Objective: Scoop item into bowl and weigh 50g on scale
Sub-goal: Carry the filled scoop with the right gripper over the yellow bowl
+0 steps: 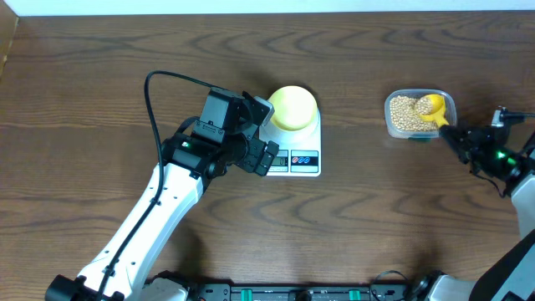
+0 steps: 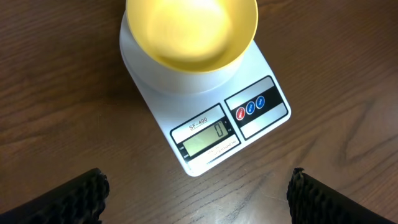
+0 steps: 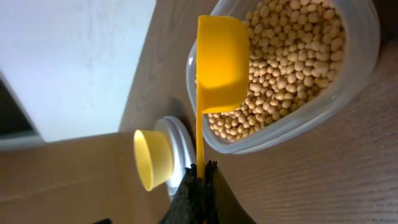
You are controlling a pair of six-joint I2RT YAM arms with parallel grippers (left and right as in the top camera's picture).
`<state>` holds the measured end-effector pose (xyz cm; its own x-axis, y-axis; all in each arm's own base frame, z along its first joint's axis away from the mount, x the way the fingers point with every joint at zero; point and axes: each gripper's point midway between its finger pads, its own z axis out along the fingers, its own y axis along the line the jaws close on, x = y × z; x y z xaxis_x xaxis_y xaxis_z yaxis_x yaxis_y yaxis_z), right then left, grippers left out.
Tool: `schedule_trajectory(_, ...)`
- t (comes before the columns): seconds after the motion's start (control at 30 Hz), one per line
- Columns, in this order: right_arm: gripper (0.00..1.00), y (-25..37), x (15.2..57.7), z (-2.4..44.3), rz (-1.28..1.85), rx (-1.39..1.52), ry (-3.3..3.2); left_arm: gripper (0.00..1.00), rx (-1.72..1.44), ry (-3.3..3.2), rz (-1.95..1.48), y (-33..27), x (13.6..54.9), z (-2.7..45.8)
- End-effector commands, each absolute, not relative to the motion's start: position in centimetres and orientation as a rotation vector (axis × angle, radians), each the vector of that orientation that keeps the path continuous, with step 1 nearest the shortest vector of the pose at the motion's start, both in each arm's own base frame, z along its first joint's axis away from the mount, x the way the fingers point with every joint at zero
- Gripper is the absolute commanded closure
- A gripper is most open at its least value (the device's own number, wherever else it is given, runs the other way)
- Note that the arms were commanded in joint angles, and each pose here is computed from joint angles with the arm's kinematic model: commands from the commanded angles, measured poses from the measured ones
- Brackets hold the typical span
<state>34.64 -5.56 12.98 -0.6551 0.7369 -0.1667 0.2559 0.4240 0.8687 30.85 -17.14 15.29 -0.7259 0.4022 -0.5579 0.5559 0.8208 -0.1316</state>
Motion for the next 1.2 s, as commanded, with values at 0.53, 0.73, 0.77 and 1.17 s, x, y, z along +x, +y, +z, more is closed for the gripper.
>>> schedule_trajectory(0.53,0.99,-2.6,33.0,17.9,1.679,0.749,1.962,0.06,0.717,2.491,-0.384,-17.0,30.8,14.9)
schedule_trajectory(0.73,0.99,-1.9,32.4,19.2,1.779,0.685,1.921,0.06,0.717,2.491,-0.384,-17.0,30.8,14.9)
schedule_trajectory(0.77,0.99,-1.9,32.4,19.4,1.79,0.678,1.916,0.06,0.717,2.491,-0.384,-17.0,30.8,14.9)
schedule_trajectory(1.17,0.99,-1.2,32.4,19.6,1.811,0.644,1.923,0.06,0.717,2.491,-0.384,-17.0,30.8,14.9)
